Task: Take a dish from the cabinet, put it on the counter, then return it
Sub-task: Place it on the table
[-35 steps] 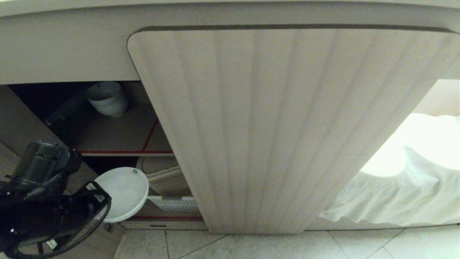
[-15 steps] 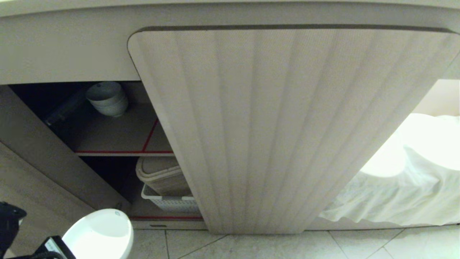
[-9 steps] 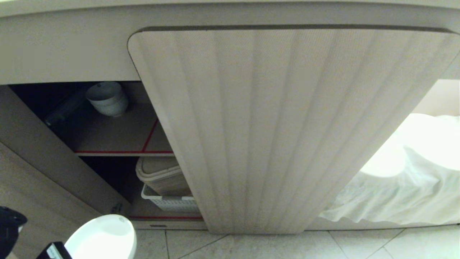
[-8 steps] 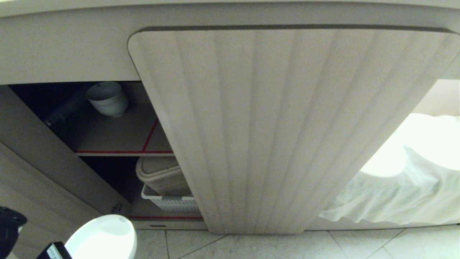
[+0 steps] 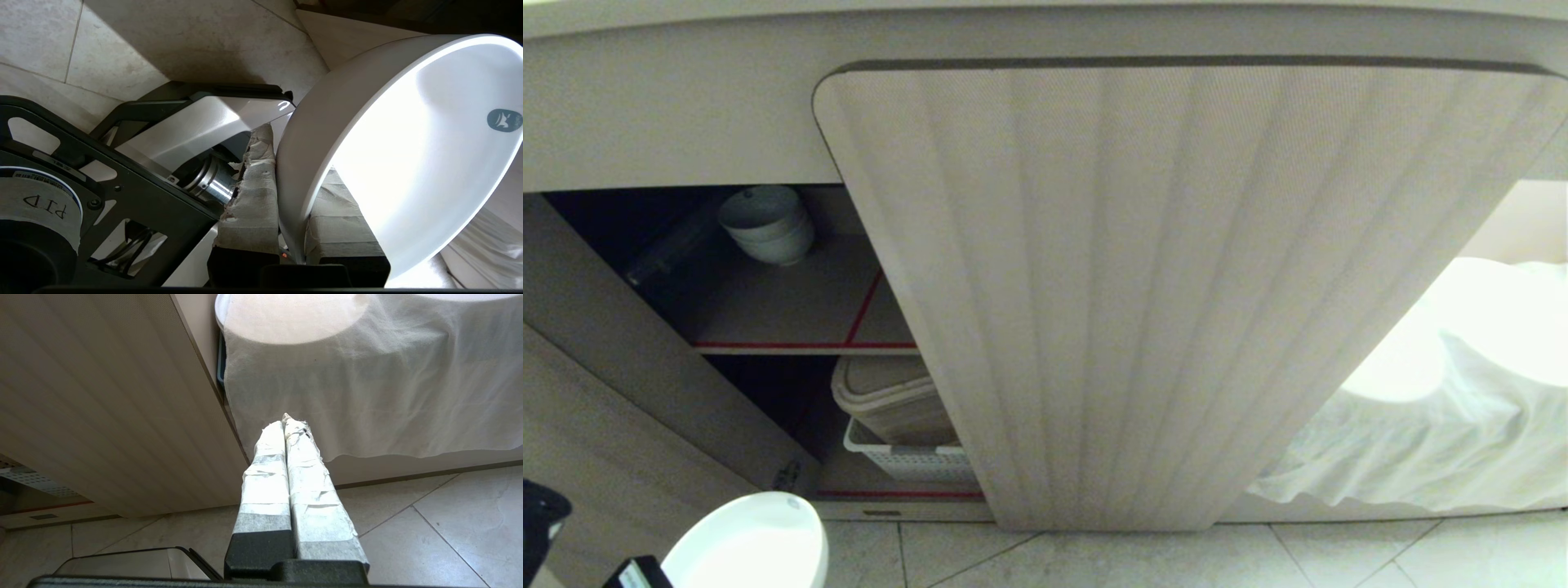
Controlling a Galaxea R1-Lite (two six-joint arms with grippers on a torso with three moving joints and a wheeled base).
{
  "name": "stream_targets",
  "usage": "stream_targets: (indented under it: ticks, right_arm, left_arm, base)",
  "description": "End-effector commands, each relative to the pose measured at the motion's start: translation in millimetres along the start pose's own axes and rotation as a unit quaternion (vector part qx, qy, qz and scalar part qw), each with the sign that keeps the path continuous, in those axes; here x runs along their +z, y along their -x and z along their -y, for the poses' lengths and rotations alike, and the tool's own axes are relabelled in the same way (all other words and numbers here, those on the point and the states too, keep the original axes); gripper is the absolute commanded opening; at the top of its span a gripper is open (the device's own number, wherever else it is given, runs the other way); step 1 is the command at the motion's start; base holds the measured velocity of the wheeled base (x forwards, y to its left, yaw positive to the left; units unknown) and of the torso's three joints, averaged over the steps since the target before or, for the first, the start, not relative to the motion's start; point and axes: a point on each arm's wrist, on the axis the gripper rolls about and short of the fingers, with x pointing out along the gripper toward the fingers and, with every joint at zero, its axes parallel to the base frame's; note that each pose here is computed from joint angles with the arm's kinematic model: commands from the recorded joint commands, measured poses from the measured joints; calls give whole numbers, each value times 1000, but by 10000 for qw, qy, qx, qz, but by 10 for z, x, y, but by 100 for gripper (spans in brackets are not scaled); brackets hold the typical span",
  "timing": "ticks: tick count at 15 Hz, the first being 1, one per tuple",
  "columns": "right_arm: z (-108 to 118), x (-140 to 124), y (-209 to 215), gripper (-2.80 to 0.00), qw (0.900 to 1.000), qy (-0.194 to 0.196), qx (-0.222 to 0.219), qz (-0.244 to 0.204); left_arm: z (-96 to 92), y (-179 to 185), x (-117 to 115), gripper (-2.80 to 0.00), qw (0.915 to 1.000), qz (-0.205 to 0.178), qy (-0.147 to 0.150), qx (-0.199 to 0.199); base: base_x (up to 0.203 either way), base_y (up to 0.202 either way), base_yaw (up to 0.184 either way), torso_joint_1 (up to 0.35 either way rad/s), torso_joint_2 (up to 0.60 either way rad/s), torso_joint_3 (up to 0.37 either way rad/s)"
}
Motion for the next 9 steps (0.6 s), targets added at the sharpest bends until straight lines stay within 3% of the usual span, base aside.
stream_targets:
  ticks: [1, 9]
  right_arm:
    - [0, 0, 0, -280, 10000, -5, 0, 4]
    - [0, 0, 0, -280, 10000, -5, 0, 4]
  left_arm:
    - [-2, 0, -1, -280, 10000, -6, 38, 14]
    - [17, 13, 6, -280, 10000, -6, 37, -34]
  base:
    - [0, 0, 0, 0, 0, 0]
    - [0, 0, 0, 0, 0, 0]
